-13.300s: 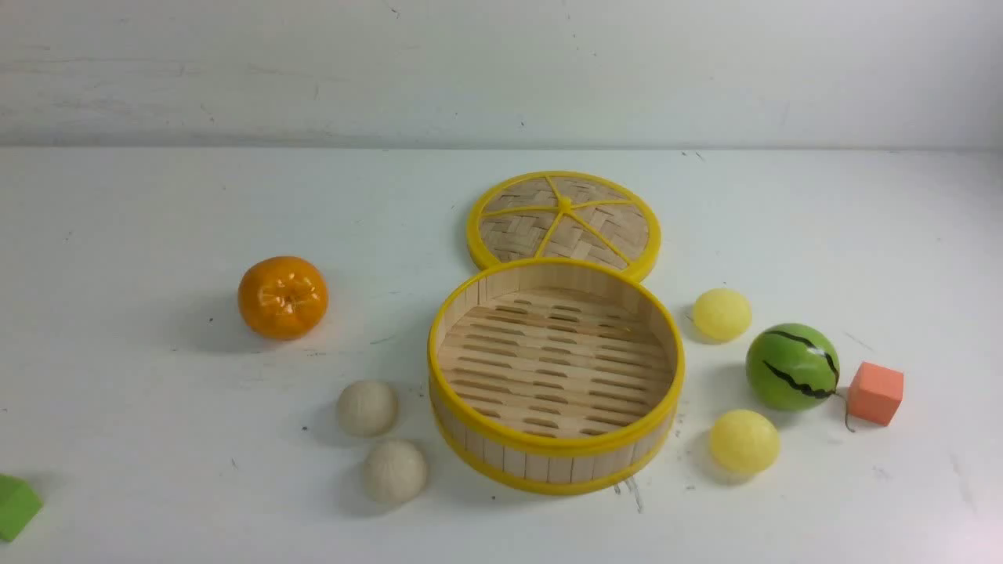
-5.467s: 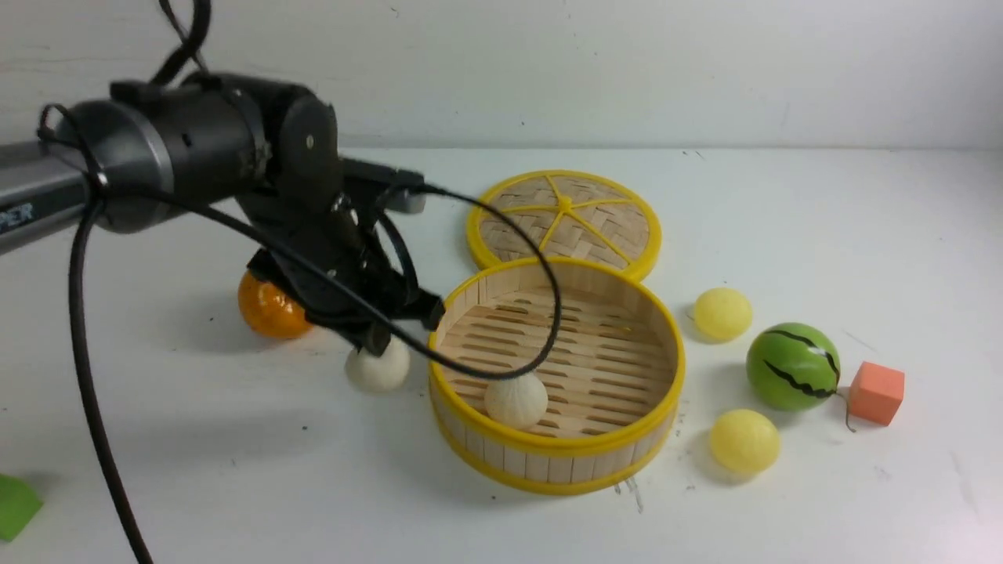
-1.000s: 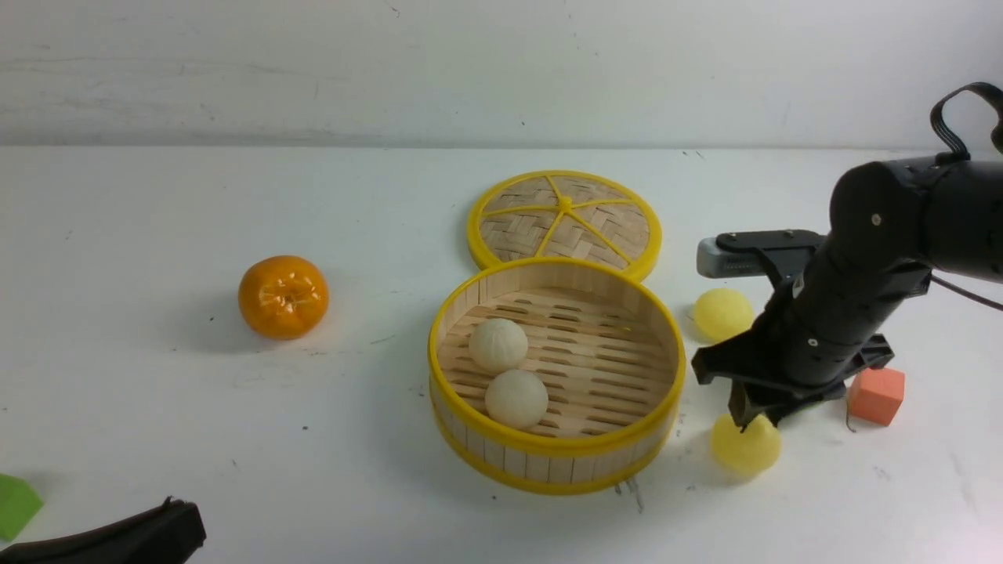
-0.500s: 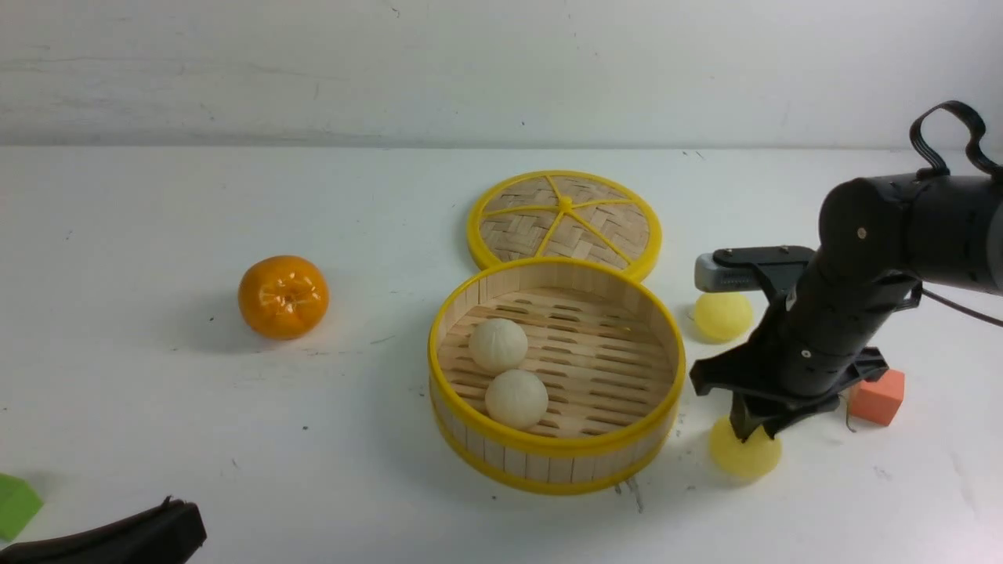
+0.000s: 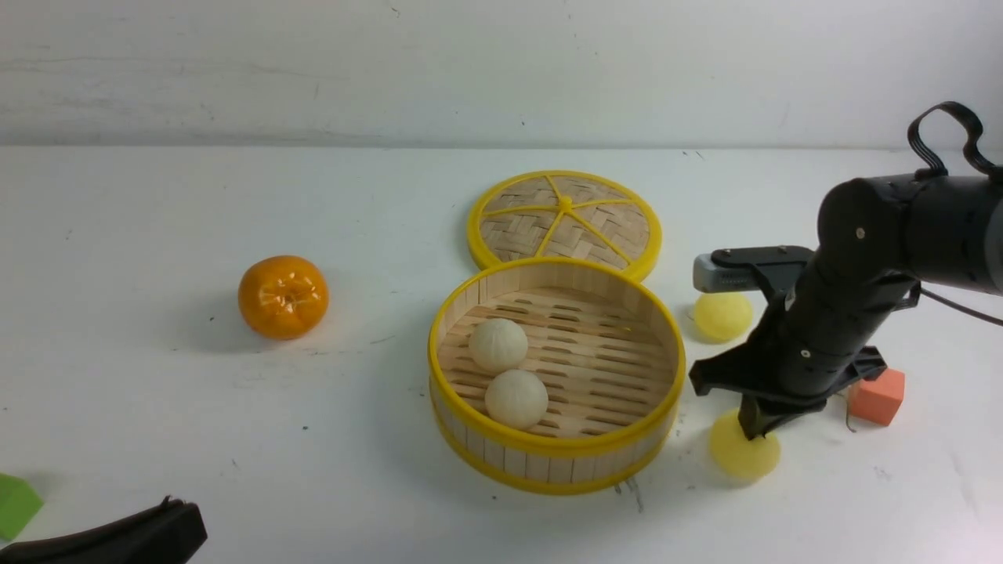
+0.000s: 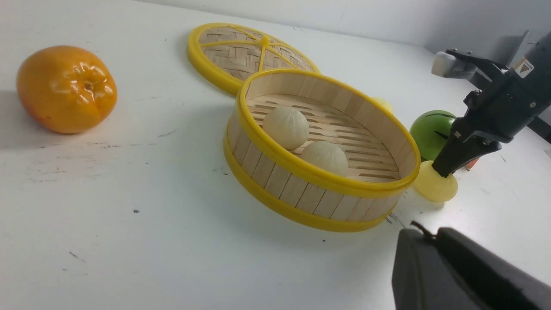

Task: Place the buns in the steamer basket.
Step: Use the right arm to put the steamed stuffed bun into the steamer, then use the right arm to grab a steamed stuffed bun

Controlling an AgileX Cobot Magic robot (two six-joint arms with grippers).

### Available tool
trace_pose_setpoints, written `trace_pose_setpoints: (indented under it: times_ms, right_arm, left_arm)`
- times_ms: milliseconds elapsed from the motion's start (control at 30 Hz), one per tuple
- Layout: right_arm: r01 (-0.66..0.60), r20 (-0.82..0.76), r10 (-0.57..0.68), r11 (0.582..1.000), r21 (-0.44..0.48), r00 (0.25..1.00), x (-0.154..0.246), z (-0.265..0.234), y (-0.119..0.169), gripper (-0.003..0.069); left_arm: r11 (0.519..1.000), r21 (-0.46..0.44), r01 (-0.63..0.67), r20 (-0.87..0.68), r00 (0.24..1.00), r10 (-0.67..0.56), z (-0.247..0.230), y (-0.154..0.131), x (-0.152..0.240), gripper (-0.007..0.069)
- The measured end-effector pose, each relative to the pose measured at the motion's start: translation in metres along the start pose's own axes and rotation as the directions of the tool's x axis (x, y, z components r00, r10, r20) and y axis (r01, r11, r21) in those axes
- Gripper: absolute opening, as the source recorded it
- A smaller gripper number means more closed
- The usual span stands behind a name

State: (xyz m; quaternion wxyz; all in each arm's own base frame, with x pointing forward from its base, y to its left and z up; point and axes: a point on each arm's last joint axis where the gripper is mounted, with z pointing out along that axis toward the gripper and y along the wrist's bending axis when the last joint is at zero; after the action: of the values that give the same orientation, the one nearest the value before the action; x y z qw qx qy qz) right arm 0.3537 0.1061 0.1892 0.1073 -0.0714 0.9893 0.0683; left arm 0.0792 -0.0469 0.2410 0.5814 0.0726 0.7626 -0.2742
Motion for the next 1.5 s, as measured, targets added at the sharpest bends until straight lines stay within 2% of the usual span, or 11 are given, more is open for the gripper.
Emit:
trace_pose_setpoints:
  times_ms: [333, 533, 733, 1000, 1133, 1200, 1233, 1267, 1333, 1400, 1500]
  right_arm:
    - [0.030, 0.102, -0.027, 0.999, -0.021, 0.994, 0.007, -0.059, 0.005, -0.0007]
    - [0.121, 0.204, -0.085, 0.978, -0.171, 0.975, 0.009, -0.100, 0.041, -0.0001]
    - [0.169, 0.233, -0.108, 0.951, -0.258, 0.967, -0.011, -0.086, 0.075, 0.0001]
    - [0.112, 0.151, -0.072, 0.955, -0.273, 0.986, -0.030, -0.030, 0.079, 0.0023]
    - [0.104, 0.126, -0.072, 0.958, -0.266, 0.989, -0.032, -0.016, 0.078, 0.0144]
    - [0.114, 0.139, -0.080, 0.958, -0.261, 0.987, -0.035, -0.020, 0.078, 0.0277]
    - [0.116, 0.141, -0.081, 0.958, -0.261, 0.987, -0.035, -0.021, 0.078, 0.0288]
    - [0.127, 0.153, -0.089, 0.957, -0.260, 0.984, -0.037, -0.029, 0.078, 0.0390]
    - [0.142, 0.173, -0.101, 0.958, -0.247, 0.980, -0.041, -0.043, 0.075, 0.0464]
    - [0.160, 0.205, -0.116, 0.964, -0.213, 0.972, -0.045, -0.060, 0.066, 0.0514]
    - [0.150, 0.251, -0.115, 0.981, -0.122, 0.961, -0.053, -0.075, 0.040, 0.0506]
  left_arm:
    - [1.000, 0.000, 0.000, 0.000, 1.000, 0.000, 0.000, 0.000, 0.000, 0.0048]
    - [1.000, 0.000, 0.000, 0.001, 1.000, 0.000, 0.000, 0.000, 0.000, 0.0057]
    - [1.000, 0.000, 0.000, 0.001, 1.000, 0.000, 0.000, 0.000, 0.000, 0.0062]
    - [1.000, 0.000, 0.000, 0.001, 1.000, 0.000, 0.000, 0.000, 0.000, 0.0073]
    - [1.000, 0.000, 0.000, 0.001, 1.000, 0.000, 0.000, 0.000, 0.000, 0.0076]
    - [1.000, 0.000, 0.000, 0.001, 1.000, 0.000, 0.000, 0.000, 0.000, 0.0080]
    - [1.000, 0.000, 0.000, 0.001, 1.000, 0.000, 0.000, 0.000, 0.000, 0.0080]
    - [1.000, 0.000, 0.000, 0.001, 1.000, 0.000, 0.000, 0.000, 0.000, 0.0082]
    - [1.000, 0.000, 0.000, 0.001, 1.000, 0.000, 0.000, 0.000, 0.000, 0.0083]
    - [1.000, 0.000, 0.000, 0.001, 1.000, 0.000, 0.000, 0.000, 0.000, 0.0085]
    - [1.000, 0.000, 0.000, 0.001, 1.000, 0.000, 0.000, 0.000, 0.000, 0.0090]
